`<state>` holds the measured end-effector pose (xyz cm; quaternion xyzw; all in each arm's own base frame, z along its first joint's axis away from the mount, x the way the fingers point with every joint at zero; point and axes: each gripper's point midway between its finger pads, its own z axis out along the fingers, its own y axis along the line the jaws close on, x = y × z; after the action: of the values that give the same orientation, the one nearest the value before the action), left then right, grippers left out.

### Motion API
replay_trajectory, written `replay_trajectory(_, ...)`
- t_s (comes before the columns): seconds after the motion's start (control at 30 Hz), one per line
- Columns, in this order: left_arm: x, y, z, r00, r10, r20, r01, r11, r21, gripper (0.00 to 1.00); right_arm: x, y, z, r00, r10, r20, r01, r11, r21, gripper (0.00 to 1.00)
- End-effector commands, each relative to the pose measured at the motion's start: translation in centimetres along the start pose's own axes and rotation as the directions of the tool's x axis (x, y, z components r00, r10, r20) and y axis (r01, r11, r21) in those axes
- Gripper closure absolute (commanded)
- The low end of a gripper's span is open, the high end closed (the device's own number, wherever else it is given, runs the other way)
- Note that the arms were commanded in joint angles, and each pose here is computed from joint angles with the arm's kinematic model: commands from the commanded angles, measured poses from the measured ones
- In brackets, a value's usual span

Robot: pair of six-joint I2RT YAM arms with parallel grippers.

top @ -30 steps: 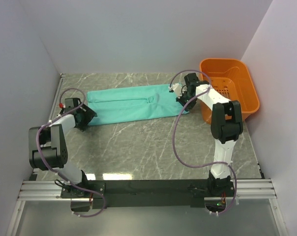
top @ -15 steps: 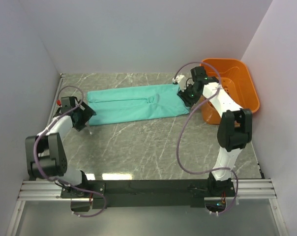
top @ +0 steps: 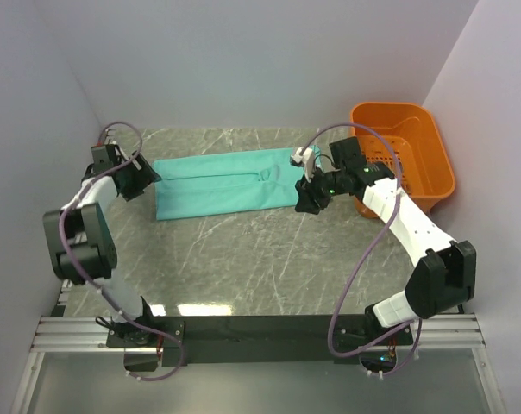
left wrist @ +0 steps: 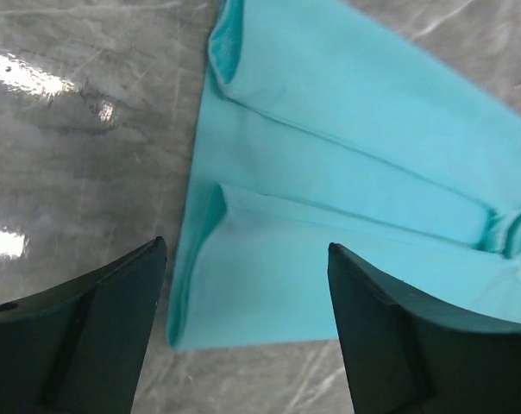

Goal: Fold and stack the t-shirts
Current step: Fold the tshirt

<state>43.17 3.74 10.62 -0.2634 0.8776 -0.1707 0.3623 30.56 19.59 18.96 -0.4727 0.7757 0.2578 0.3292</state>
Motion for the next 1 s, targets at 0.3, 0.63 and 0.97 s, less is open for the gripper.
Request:
replay_trajectory(0.3,-2.2,1.2,9.4,0.993,0.001,-0.116,0.004,0.999,0.039,0.31,-1.3,1.3,0.2,0.992,0.024,0.124,-0.018,0.999,-0.045,0.52)
replay_trajectory(0.63,-1.5,3.3,12.8,0.986,-0.013,-0.165,0.005,0.999,-0.044,0.45,-1.1,1.3,0.4,0.992,0.027,0.120,-0.021,0.998,-0.053,0.52)
replay_trajectory(0.97,0.2,3.7,14.0,0.978,0.017,-0.207,-0.041,0.993,-0.111,0.89,-0.6,0.9,0.3,0.992,0.045,0.114,-0.039,0.998,-0.049,0.52)
